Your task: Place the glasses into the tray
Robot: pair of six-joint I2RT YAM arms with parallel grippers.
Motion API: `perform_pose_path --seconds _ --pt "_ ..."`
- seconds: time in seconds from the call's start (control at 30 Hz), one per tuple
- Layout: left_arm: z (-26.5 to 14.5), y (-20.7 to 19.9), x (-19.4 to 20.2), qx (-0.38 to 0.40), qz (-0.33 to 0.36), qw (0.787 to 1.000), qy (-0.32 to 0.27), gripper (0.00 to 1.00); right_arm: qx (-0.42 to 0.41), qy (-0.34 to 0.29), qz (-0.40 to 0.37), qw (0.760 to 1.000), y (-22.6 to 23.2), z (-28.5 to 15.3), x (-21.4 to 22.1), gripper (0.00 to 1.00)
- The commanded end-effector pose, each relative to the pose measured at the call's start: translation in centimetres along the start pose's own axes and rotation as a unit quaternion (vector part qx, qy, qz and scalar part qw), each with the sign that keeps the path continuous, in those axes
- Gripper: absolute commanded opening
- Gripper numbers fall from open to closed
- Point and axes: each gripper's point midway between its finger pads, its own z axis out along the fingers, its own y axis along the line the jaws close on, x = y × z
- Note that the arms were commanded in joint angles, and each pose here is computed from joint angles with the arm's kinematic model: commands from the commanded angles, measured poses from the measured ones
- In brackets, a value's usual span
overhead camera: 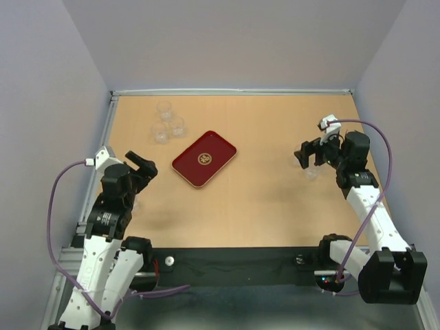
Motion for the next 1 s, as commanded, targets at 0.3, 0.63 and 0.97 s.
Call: perform_pose_path --seconds 0.3,0.63,0.97 --pt "1.9 6.5 3.0 -0.211 -0.03 0.976 0.049 0.79 0.014 -0.008 -0.02 1.0 -0.4 -0.4 -0.4 1.0" --pt "4.0 8.8 3.8 -0.285 -0.014 0.957 0.052 0.8 0.033 -0.01 -0.033 0.999 -1.0 -0.8 -0.7 1.0" --pt "5.2 10.9 4.0 -0.329 -0.003 0.942 0.056 0.78 0.051 -0.009 -0.04 0.998 -1.6 -1.0 -0.8 1.0"
